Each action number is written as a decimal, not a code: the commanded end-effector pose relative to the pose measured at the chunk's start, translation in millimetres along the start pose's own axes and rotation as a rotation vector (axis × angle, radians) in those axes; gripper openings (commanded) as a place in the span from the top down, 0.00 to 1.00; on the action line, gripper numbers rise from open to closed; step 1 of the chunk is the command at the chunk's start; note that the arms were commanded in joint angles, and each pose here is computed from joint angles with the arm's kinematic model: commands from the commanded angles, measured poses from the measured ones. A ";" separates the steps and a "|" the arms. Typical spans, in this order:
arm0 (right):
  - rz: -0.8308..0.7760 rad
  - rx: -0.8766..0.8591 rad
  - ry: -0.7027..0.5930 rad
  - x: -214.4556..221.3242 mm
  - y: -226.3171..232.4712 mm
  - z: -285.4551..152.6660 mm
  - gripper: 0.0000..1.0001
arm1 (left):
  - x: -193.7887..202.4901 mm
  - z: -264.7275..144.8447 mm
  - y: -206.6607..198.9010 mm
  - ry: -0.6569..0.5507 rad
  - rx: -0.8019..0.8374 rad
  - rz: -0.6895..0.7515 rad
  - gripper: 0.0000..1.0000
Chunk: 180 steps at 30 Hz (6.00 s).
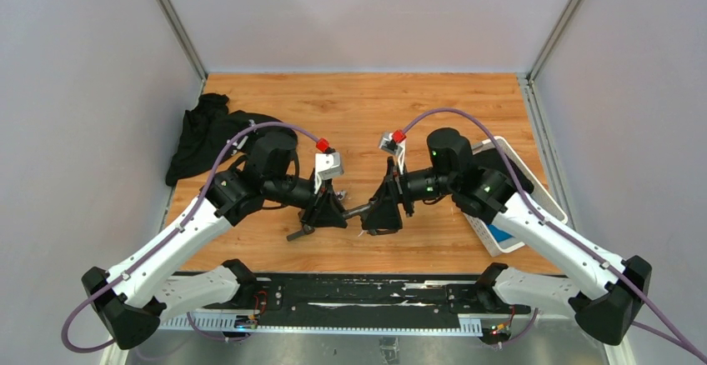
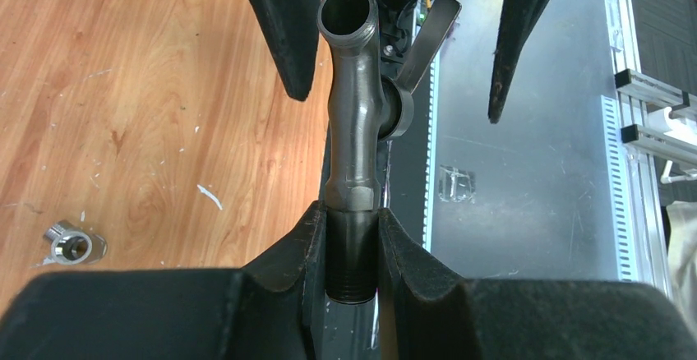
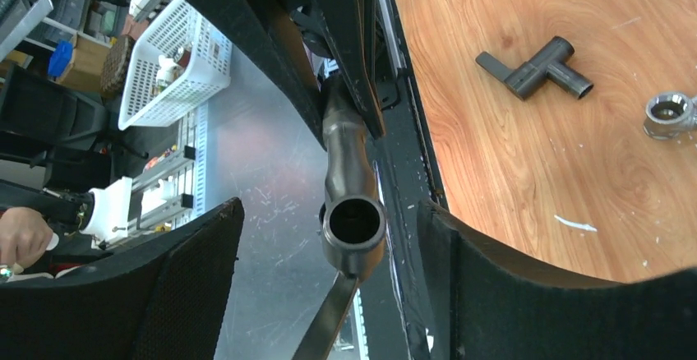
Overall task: Install the water faucets
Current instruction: Adjust the water faucet at the center of the board, then pick up the adaptor at the center of the board.
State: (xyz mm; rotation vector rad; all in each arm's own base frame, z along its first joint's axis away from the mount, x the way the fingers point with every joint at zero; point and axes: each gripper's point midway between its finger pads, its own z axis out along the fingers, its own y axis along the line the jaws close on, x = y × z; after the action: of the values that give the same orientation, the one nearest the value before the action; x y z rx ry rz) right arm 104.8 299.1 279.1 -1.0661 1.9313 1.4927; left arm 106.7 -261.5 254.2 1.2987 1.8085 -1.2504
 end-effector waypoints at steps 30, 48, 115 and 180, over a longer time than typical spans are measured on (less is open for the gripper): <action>0.066 -0.035 -0.084 4.8 -4.4 34.5 0.63 | -10.8 -5.6 -1.8 -0.026 -0.014 0.038 1.00; 0.078 -0.041 -0.113 4.0 -4.6 34.8 1.00 | -13.1 -4.1 -3.4 -0.030 0.002 0.030 1.00; 0.350 0.905 -0.291 30.7 -147.6 -97.0 1.00 | 68.2 5.6 197.6 0.215 -0.925 -0.340 0.00; 0.054 0.591 -0.334 1.2 -102.9 -66.0 1.00 | 30.6 31.5 181.7 0.208 -0.668 -0.478 1.00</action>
State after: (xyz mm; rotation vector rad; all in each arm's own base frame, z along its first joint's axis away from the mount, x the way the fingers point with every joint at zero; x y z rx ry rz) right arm 198.8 206.6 196.8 -0.2813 2.2320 0.8335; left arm 262.2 -243.4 55.3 0.7840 2.6681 -0.2660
